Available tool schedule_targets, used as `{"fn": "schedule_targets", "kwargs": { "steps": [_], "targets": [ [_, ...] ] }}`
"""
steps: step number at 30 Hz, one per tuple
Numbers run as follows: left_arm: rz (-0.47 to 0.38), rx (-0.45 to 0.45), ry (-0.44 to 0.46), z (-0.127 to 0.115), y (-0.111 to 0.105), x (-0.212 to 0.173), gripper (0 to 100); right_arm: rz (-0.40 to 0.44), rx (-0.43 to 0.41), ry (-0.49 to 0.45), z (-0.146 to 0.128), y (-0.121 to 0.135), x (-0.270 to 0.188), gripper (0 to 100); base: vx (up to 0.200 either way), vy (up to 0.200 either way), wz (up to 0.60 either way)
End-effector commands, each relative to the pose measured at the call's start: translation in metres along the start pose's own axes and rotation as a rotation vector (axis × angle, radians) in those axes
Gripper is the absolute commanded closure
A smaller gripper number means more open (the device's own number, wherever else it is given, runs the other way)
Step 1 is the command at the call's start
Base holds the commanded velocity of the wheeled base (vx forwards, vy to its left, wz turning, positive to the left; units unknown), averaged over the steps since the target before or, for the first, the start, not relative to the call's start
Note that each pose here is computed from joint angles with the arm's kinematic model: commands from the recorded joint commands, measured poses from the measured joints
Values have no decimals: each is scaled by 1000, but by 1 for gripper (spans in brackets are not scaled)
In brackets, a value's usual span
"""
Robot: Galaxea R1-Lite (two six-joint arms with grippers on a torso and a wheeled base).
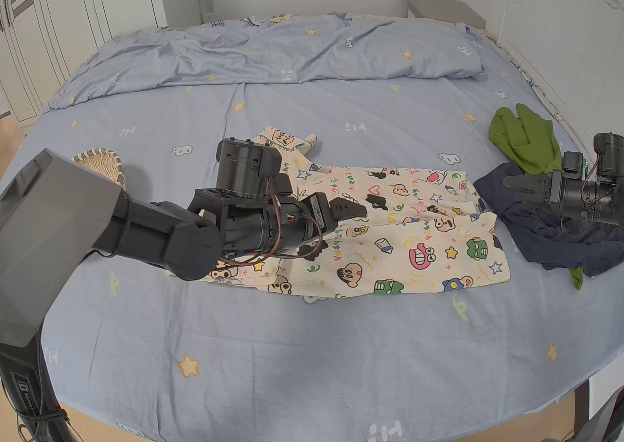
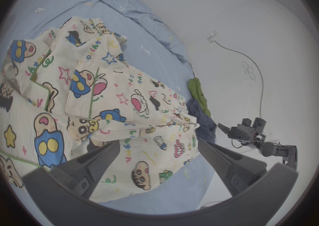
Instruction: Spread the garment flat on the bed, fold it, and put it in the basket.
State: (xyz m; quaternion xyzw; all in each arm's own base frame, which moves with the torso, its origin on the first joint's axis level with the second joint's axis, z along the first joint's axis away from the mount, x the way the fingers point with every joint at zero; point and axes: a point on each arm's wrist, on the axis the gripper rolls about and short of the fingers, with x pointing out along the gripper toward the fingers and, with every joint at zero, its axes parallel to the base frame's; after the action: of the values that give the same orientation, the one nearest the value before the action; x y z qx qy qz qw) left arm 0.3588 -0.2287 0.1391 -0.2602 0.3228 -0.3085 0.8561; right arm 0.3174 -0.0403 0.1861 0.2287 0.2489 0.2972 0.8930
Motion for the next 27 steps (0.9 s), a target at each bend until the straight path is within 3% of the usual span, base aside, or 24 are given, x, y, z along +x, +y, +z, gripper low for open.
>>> {"fn": "schedule_targets", "kwargs": {
  "steps": [1, 6, 11, 14, 17, 18, 20, 24, 27],
  "targets": [
    [-30, 10, -18, 5, -12, -18, 0, 1, -1, -2, 0, 0, -1, 0, 0, 0, 0],
    [-6, -7, 8, -1, -5, -20, 0, 2, 0, 0, 0, 1, -1, 0, 0, 0, 0],
    [23, -165, -1, 1, 9, -55, 0, 18, -7, 0, -8, 20, -11, 0, 0, 0, 0],
    [-3, -266, 2, 7, 23, -93, 0, 23, 13, 0, -19, 32, -24, 0, 0, 0, 0],
    [-29, -312, 30, 8, 39, -114, 0, 24, 38, 3, -27, 37, -31, 0, 0, 0, 0],
    [-63, -360, 102, -3, 59, -132, 0, 24, 72, 15, -39, 41, -37, 0, 0, 0, 0],
    [-86, -391, 158, -19, 68, -146, 0, 19, 95, 28, -50, 43, -41, 0, 0, 0, 0],
    [-80, -380, 173, -48, 76, -168, 0, 14, 123, 51, -64, 44, -44, 0, 0, 0, 0],
    [-54, -381, 148, -65, 96, -169, 0, 13, 135, 66, -71, 44, -45, 0, 0, 0, 0]
  ]
}}
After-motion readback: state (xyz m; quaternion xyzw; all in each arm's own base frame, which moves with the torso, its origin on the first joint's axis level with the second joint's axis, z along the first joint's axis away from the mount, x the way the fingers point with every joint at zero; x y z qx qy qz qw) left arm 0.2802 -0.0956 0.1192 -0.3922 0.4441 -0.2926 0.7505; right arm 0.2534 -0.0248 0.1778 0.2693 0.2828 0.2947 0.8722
